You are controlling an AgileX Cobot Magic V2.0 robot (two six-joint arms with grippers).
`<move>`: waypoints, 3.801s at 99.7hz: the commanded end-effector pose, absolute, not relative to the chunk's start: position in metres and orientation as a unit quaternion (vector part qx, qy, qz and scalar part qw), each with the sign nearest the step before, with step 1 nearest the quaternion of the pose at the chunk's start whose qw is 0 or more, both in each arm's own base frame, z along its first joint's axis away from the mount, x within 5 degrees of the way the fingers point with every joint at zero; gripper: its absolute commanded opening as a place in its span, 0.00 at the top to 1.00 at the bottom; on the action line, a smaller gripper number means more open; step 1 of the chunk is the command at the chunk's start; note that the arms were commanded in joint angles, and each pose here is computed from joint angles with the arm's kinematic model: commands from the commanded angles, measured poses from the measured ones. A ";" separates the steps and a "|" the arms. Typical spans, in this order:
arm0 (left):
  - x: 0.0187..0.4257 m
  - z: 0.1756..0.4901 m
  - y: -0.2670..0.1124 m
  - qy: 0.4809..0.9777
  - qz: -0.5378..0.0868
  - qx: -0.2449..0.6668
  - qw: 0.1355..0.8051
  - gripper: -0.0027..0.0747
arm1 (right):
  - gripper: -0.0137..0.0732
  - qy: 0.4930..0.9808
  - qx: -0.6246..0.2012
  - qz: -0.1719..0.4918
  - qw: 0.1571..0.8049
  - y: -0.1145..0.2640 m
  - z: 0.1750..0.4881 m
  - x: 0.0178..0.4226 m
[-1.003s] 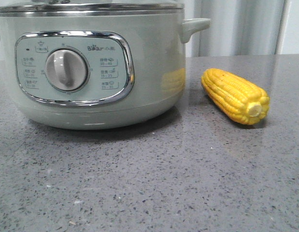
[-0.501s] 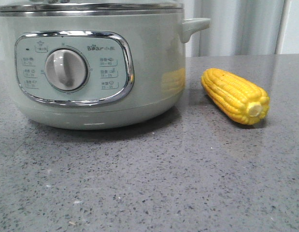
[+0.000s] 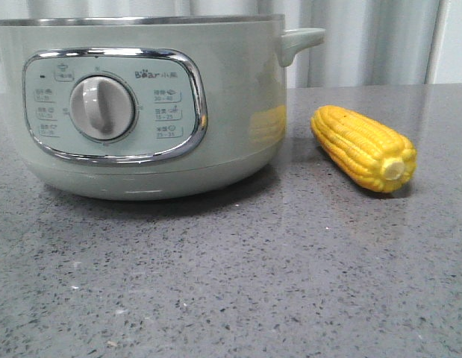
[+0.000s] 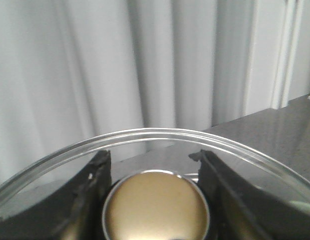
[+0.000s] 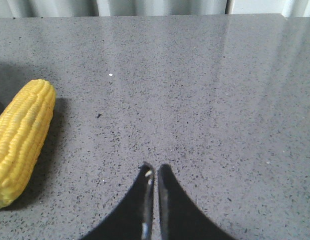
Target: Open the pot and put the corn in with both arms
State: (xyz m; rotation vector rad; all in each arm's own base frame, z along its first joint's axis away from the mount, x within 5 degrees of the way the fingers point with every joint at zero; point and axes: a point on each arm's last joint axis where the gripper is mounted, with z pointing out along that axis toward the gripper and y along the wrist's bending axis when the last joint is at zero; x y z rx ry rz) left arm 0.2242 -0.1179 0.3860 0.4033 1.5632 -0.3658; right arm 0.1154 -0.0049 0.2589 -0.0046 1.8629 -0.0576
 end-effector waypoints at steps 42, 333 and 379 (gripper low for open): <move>0.150 0.373 -0.029 0.639 -0.069 0.068 0.763 0.99 | 0.91 0.768 -0.002 -0.030 0.640 -0.005 0.279 0.120; 0.187 0.260 -0.010 0.710 -0.038 0.007 0.703 0.43 | 0.74 0.798 -0.007 -0.003 0.603 -0.001 0.289 0.118; 0.150 0.303 -0.010 0.617 -0.035 0.023 0.786 0.43 | 0.43 0.851 -0.076 0.108 0.508 0.039 0.332 0.162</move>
